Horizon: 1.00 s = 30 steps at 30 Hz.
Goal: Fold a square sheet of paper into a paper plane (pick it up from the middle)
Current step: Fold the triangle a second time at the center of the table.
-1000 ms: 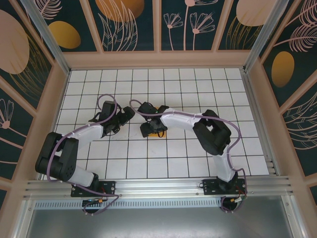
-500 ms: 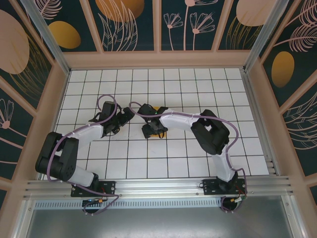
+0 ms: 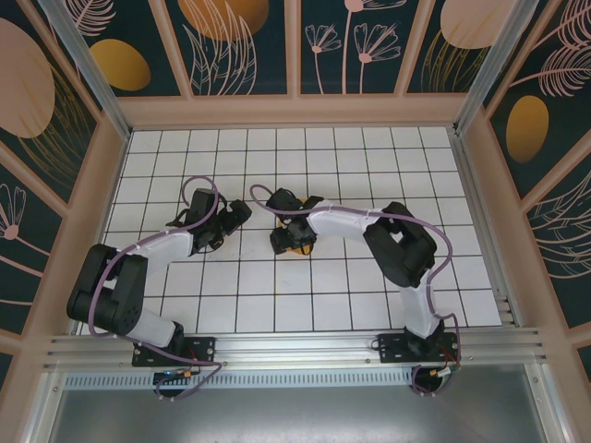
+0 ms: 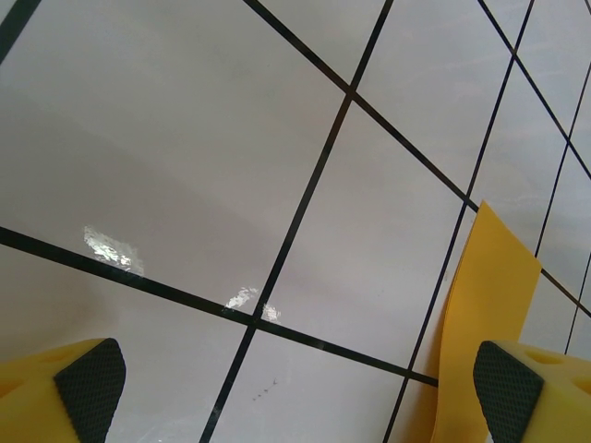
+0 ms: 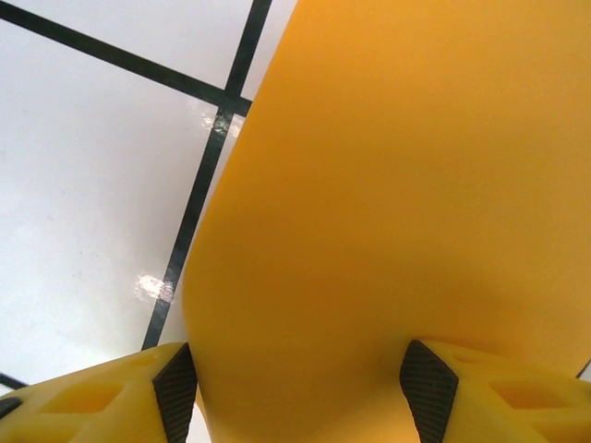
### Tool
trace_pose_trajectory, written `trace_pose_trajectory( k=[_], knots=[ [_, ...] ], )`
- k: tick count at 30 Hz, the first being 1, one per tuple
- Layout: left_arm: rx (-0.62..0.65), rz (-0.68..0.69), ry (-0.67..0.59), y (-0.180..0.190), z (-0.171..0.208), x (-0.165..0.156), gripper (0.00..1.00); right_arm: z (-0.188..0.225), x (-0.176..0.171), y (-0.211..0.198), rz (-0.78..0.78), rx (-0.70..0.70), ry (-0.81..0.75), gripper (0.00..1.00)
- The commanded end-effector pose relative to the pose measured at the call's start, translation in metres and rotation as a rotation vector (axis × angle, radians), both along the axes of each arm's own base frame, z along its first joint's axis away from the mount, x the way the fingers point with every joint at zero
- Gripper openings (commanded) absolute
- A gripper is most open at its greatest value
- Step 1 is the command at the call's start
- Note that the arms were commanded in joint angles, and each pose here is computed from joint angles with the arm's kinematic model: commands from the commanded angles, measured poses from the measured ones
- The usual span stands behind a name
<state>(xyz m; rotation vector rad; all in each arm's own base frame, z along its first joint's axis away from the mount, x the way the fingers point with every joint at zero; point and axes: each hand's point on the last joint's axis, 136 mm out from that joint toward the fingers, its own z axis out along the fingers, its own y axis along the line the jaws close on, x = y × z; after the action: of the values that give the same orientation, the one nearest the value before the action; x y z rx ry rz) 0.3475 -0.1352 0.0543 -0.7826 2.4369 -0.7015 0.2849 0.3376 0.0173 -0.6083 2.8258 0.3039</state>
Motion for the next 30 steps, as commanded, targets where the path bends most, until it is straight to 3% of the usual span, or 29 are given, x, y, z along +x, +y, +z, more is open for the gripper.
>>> trace_pose_trajectory(
  k=[1,30],
  knots=[
    [-0.004,-0.007,0.006,-0.001,0.002,0.004,0.99,-0.025,-0.02,-0.018,0.005,0.006,0.139,0.66],
    [-0.028,-0.036,0.005,-0.008,0.002,0.005,0.98,-0.037,-0.018,-0.035,-0.001,-0.009,0.17,0.68]
  ],
)
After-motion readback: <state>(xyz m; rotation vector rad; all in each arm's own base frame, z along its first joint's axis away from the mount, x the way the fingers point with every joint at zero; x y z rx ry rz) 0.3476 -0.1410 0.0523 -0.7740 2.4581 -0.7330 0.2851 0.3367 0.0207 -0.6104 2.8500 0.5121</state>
